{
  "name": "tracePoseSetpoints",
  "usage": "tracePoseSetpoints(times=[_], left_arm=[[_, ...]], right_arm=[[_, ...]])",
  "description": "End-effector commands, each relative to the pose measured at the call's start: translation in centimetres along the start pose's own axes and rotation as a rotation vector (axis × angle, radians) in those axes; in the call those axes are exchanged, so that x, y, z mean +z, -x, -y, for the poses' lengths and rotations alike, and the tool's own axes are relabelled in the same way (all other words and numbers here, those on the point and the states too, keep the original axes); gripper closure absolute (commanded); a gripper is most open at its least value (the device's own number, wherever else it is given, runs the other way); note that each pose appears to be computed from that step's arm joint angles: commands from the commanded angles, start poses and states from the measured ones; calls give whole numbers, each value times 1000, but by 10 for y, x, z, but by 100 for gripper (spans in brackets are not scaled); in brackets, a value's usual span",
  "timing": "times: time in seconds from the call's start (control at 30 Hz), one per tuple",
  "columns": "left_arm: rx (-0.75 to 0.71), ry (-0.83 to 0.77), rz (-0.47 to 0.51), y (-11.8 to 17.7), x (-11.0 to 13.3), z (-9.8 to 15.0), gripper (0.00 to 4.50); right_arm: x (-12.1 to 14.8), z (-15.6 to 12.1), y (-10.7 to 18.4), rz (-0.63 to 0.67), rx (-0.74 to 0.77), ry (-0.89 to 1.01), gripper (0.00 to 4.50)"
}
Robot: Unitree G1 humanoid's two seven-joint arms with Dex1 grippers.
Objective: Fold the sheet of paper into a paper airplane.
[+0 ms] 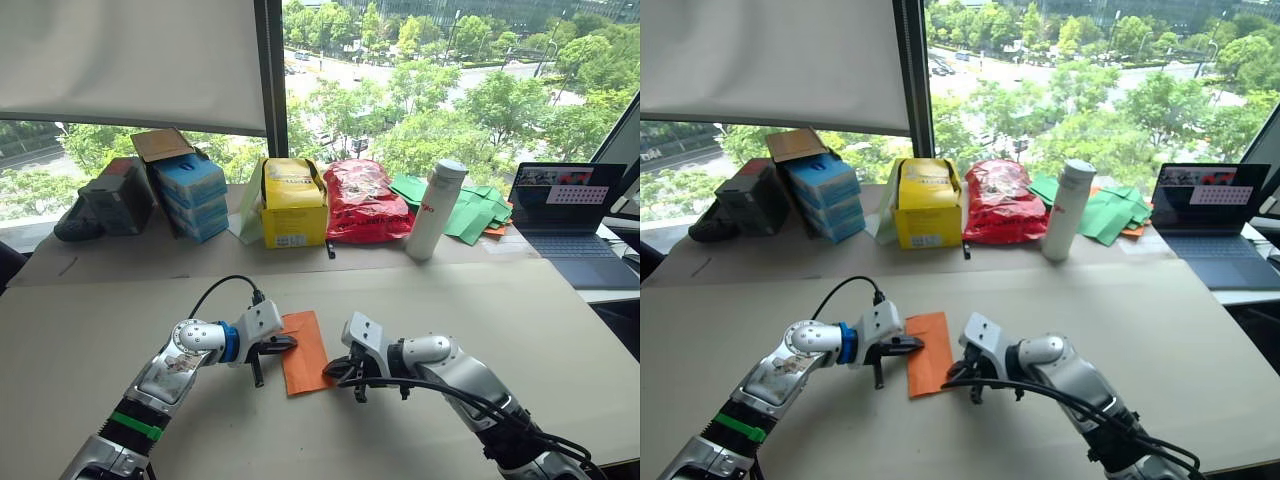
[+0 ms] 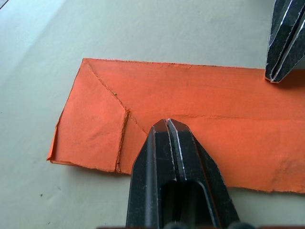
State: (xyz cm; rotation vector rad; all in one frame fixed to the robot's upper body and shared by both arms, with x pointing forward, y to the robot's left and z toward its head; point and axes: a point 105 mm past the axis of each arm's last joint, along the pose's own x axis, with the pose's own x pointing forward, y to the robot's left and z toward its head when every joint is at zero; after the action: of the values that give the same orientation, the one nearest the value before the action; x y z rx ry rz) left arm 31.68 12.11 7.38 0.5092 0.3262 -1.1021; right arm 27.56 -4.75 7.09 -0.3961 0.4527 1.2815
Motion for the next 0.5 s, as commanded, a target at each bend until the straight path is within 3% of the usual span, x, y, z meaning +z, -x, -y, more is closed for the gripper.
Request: tracePoseSetpoints(times=[0.03, 0.43, 0.5], left_arm=[[-2, 33, -99, 0, -26, 3, 450], [3, 27, -94, -1, -25, 1, 450], [18, 28, -71, 1, -20, -2, 450]], right_arm=[[-23, -13, -3, -81, 61, -68, 446], [-15, -22, 1, -67, 121, -54, 446], [-5, -17, 3, -11, 94, -50, 446]])
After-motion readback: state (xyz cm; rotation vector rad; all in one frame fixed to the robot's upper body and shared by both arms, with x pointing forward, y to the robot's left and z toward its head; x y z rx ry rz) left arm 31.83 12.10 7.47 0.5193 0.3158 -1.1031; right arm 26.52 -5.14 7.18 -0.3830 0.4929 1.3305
